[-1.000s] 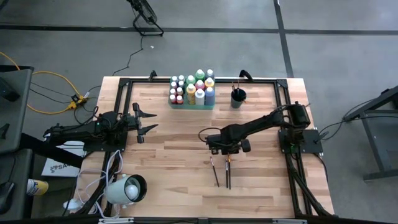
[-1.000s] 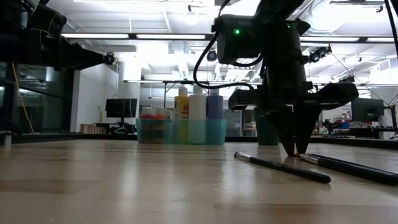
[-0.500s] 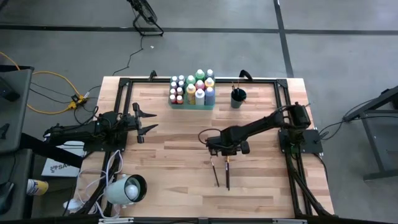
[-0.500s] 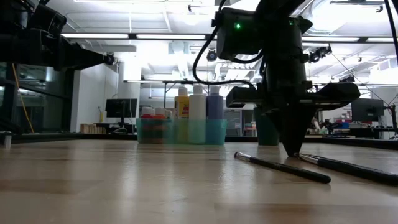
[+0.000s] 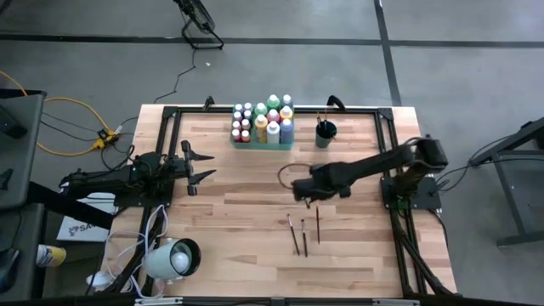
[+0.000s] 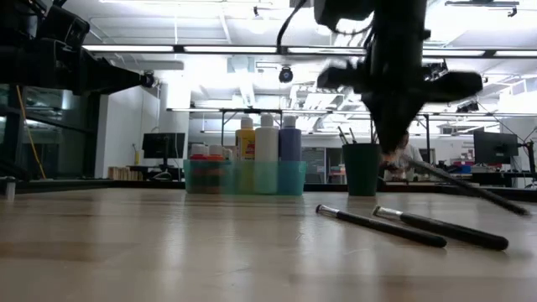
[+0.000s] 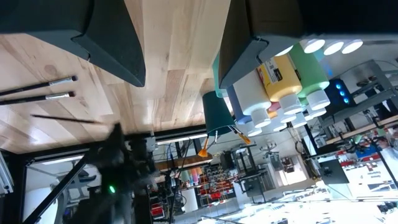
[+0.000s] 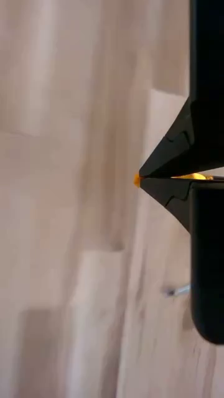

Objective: Pick & Place Paint Supplies
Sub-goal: Put the gold paint brush into the green cup

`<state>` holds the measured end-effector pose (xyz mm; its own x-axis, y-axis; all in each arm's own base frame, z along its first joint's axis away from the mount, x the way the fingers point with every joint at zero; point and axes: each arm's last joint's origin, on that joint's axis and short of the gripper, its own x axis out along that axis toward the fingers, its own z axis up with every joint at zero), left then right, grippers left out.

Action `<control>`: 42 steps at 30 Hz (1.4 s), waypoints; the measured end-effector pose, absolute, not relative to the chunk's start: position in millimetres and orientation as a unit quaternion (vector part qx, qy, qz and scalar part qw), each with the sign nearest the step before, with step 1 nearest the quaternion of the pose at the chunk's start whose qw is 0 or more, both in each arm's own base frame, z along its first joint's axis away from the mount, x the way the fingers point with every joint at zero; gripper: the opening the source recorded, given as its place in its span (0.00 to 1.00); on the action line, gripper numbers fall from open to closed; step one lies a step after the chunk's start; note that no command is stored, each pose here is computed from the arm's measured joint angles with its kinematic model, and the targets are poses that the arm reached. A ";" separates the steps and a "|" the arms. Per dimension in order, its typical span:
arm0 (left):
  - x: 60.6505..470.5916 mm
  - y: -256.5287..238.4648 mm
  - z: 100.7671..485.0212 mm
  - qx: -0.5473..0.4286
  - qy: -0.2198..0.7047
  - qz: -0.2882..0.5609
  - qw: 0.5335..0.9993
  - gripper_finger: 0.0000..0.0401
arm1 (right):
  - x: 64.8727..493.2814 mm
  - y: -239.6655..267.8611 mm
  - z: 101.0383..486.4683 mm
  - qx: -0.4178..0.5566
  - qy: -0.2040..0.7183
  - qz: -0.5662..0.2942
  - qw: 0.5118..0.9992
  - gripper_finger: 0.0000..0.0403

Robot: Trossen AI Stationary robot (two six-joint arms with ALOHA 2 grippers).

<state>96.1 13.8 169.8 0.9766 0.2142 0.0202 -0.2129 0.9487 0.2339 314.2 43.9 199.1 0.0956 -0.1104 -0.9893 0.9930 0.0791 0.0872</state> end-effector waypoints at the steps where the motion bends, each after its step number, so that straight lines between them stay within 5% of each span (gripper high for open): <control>1: 96.1 13.8 169.8 0.118 0.003 0.108 0.987 0.49 | 310.4 40.8 206.8 0.467 0.455 -0.488 0.580 0.01; 13: 96.1 13.8 169.8 0.118 0.003 0.108 0.987 0.49 | 252.1 3.9 310.4 0.277 0.172 -0.556 0.765 0.01; 26: 96.1 13.7 169.9 0.118 0.003 0.108 0.987 0.49 | 236.8 -35.9 343.9 0.099 0.117 -0.623 0.767 0.01; 42: 96.1 13.8 169.8 0.118 0.003 0.108 0.987 0.49 | 258.6 -91.0 334.4 0.065 0.146 -0.602 0.782 0.01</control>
<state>96.1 13.8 169.8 0.9766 0.2142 0.0203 -0.2129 0.9487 0.2339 258.6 -91.0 334.4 0.2316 -0.9235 -0.3057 0.9612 0.2657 -0.0745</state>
